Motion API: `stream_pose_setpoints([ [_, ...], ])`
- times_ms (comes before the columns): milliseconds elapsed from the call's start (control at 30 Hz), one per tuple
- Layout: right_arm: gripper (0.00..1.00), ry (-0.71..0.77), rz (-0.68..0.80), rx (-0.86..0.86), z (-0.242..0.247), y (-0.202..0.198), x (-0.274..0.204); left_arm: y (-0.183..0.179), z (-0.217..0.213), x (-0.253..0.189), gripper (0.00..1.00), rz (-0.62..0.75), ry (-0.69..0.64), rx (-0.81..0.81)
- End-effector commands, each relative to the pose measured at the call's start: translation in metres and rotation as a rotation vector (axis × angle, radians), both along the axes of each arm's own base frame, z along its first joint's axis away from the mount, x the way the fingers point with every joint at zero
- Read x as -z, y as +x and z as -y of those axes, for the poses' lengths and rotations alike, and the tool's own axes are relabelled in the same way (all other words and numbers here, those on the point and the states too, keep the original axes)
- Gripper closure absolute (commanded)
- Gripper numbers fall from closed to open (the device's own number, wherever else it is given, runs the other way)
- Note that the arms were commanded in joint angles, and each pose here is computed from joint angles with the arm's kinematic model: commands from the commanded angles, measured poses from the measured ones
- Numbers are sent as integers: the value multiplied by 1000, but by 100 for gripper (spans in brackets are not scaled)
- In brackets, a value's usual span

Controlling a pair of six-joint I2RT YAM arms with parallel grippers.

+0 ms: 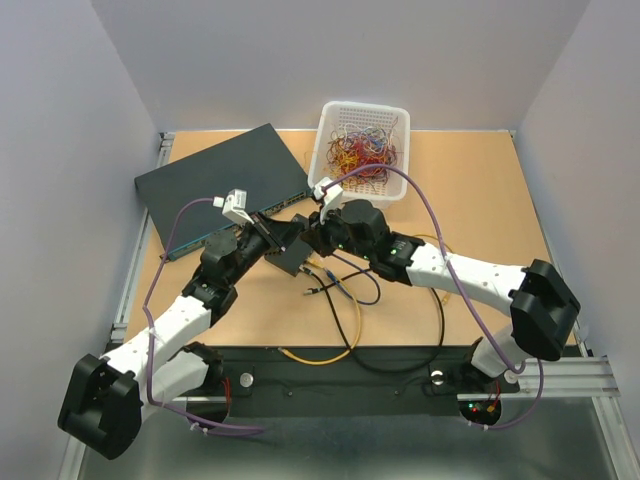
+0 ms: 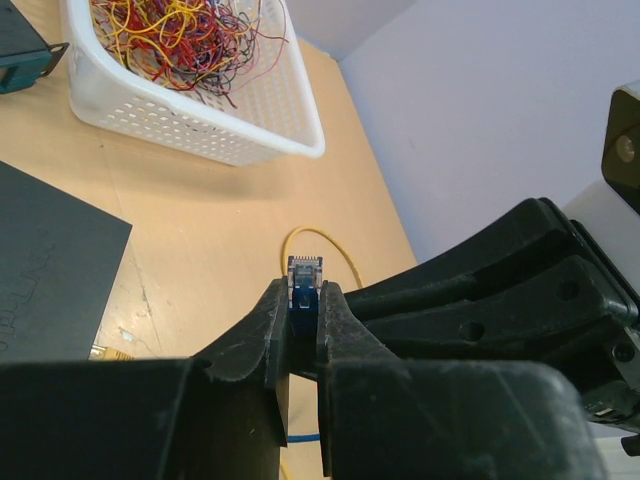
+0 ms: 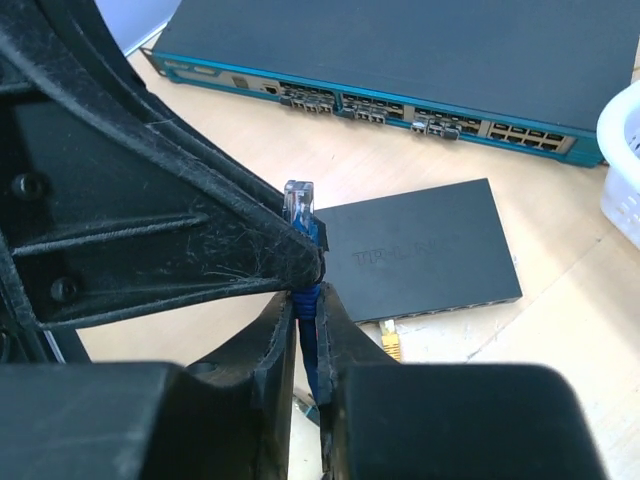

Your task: Insert the plug into the switch port

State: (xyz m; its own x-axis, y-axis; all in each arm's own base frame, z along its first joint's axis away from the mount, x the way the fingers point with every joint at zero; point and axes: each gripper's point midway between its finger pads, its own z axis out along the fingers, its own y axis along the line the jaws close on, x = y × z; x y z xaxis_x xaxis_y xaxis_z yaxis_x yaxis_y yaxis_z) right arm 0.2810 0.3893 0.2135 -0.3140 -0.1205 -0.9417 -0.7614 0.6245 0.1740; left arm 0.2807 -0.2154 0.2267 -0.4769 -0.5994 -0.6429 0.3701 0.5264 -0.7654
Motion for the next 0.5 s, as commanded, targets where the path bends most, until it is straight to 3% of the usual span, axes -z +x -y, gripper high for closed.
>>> stream_pose_setpoints([
  [0,100,79,67,3,-8,3,-34,-2,1,-27,100,79,-35,9],
  [167,100,100,51,-31,-10,-6,-29,-5,0,-30,100,103,-28,15],
  [467,100,173,24,-153,-12,-34,-33,-15,-4,-49,60,229,-11,29],
])
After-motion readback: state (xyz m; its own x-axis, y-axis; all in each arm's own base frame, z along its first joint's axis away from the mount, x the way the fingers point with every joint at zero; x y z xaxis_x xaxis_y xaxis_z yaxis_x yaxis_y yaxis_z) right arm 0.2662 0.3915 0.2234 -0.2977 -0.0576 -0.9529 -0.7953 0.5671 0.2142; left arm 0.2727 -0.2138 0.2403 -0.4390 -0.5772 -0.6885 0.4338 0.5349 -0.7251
